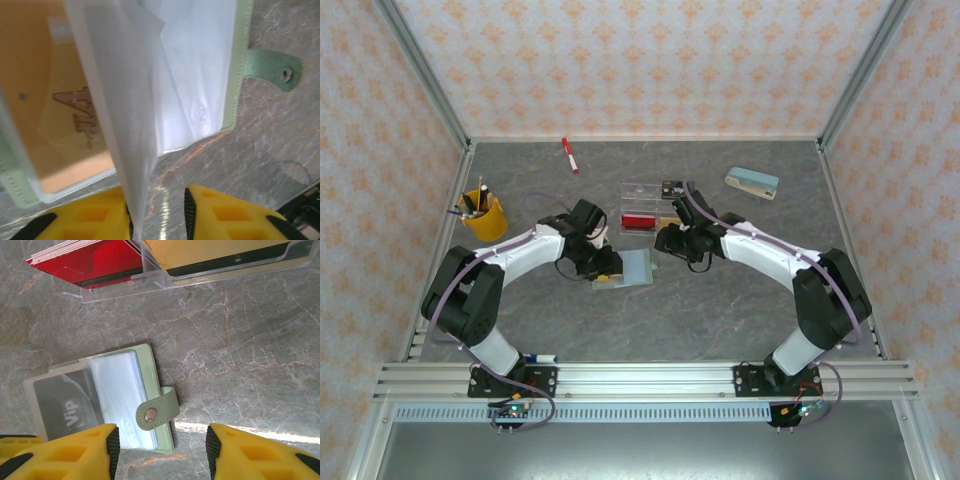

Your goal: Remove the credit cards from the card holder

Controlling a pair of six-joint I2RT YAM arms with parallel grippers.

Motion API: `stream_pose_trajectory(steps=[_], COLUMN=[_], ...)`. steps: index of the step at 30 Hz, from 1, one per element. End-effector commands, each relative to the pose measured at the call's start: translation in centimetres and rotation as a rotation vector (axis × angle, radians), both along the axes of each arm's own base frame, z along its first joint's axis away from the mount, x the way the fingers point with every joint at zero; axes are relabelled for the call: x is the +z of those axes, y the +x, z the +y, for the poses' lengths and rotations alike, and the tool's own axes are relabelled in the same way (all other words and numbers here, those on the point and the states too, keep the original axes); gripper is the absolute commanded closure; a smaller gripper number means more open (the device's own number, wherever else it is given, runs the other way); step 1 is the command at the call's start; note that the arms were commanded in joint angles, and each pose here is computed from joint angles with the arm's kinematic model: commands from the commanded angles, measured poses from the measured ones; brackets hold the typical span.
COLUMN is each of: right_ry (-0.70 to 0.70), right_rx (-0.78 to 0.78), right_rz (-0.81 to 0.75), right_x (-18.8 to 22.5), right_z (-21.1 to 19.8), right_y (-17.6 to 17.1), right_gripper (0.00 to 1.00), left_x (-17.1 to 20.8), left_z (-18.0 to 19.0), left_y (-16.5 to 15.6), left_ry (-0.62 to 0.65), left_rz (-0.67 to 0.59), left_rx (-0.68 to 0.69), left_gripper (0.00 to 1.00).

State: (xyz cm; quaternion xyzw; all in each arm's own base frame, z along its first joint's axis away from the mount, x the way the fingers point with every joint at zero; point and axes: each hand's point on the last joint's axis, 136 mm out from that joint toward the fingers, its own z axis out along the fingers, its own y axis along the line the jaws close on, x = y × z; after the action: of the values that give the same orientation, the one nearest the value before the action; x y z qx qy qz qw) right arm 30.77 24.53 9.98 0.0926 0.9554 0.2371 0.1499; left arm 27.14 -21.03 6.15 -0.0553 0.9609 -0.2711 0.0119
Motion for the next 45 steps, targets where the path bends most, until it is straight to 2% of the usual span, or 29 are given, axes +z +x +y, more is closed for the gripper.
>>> stream_pose_trajectory(steps=[1, 4, 9, 12, 17, 19, 23, 27, 31, 37, 41, 45], right_ry=[-0.016, -0.011, -0.001, -0.036, -0.038, -0.028, -0.040, -0.073, -0.103, -0.194, -0.225, -0.233], right_rx=[-0.036, -0.041, -0.047, -0.055, -0.049, -0.038, 0.049, 0.152, 0.196, 0.181, 0.189, 0.213], right_rz=[-0.023, -0.034, -0.046, -0.041, -0.031, -0.032, -0.034, -0.003, 0.019, 0.053, 0.079, 0.089], right_x=[1.2, 1.8, 2.8, 2.8, 2.4, 2.5, 2.3, 0.9, -0.6, -3.1, -4.6, -5.5], right_z=[-1.0, -1.0, -1.0, -1.3, -0.6, 0.0, 2.2, 5.1, 7.1, 7.2, 7.1, 7.2], right_y=[-0.5, -0.5, -0.3, 0.0, 0.8, 1.1, 1.2, 0.7, 0.6, 1.9, 2.0, 1.9], right_gripper=[0.49, 0.49, 0.49, 0.49, 0.49, 0.49, 0.55, 0.62, 0.72, 0.82, 0.84, 0.80], left_x=[0.1, 0.9, 2.4, 2.6, 2.3, 1.8, 1.5, 1.6, 1.1, 0.4, 0.0, 0.0], left_z=[-1.5, -2.3, -3.9, -4.5, -5.1, -4.4, -1.3, 0.5, 1.3, 2.1, 1.5, 0.4], left_y=[0.5, 1.5, 3.2, 3.8, 3.9, 3.8, 4.2, 4.1, 3.9, 3.8, 3.8, 3.9], left_ry=[-0.078, -0.122, -0.226, -0.259, -0.315, -0.279, -0.201, -0.161, -0.142, -0.088, -0.112, -0.145], left_rz=[-0.007, -0.038, -0.076, -0.083, -0.064, -0.056, -0.080, -0.093, -0.080, -0.045, -0.033, -0.023], left_rx=[0.007, 0.027, 0.077, 0.089, 0.109, 0.123, 0.217, 0.263, 0.287, 0.336, 0.331, 0.304], left_gripper=[0.60, 0.53, 0.33, 0.27, 0.24, 0.24, 0.24, 0.29, 0.40, 0.51, 0.56, 0.59])
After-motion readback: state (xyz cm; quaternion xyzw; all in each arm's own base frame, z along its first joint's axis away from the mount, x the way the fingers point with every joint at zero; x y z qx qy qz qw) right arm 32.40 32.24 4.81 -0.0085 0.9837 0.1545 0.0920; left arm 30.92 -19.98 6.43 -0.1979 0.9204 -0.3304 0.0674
